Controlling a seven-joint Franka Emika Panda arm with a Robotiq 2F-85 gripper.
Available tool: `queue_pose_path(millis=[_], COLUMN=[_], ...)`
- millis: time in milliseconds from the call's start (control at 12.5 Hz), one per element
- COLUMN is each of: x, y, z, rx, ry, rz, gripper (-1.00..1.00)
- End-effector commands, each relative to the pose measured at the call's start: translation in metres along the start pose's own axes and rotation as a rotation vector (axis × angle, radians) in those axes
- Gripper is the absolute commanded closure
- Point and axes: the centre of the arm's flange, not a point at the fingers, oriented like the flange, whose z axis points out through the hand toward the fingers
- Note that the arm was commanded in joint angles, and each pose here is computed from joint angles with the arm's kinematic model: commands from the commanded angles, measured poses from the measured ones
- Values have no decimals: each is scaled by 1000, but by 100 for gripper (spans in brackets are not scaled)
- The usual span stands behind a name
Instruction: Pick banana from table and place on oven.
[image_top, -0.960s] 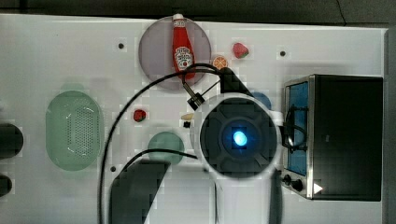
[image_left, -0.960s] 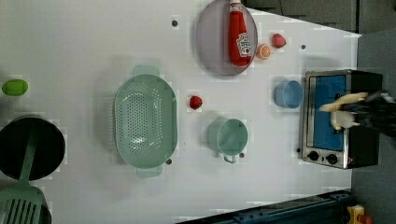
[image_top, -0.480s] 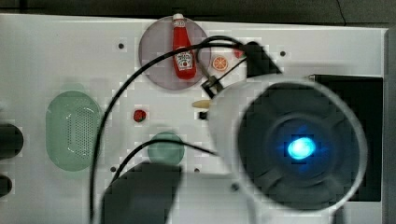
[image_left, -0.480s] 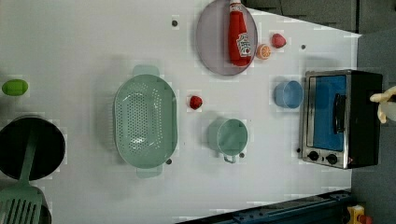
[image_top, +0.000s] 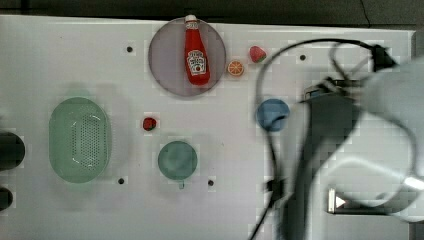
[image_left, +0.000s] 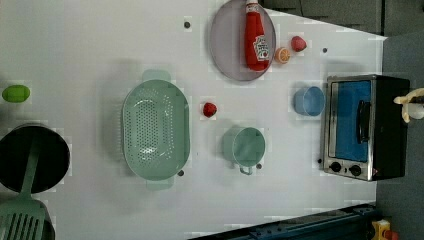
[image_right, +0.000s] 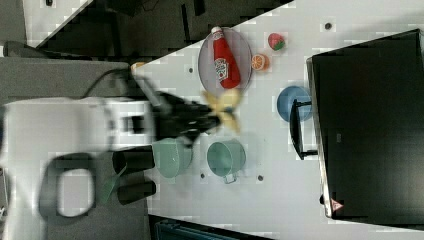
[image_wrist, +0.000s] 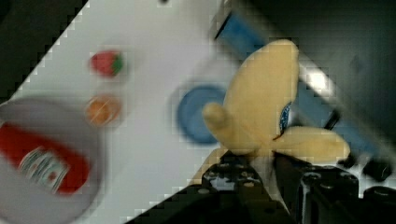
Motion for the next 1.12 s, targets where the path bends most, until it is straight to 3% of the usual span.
queue_pose_path(millis=[80, 400, 960, 1120], x=[55, 73, 77, 72], y=[112, 143, 136, 112], z=[9, 61, 74, 61], rx=[-41, -86, -93, -79], ry=[51, -29, -23, -1], rz=[-123, -121, -127, -171], gripper=[58, 53, -100, -100])
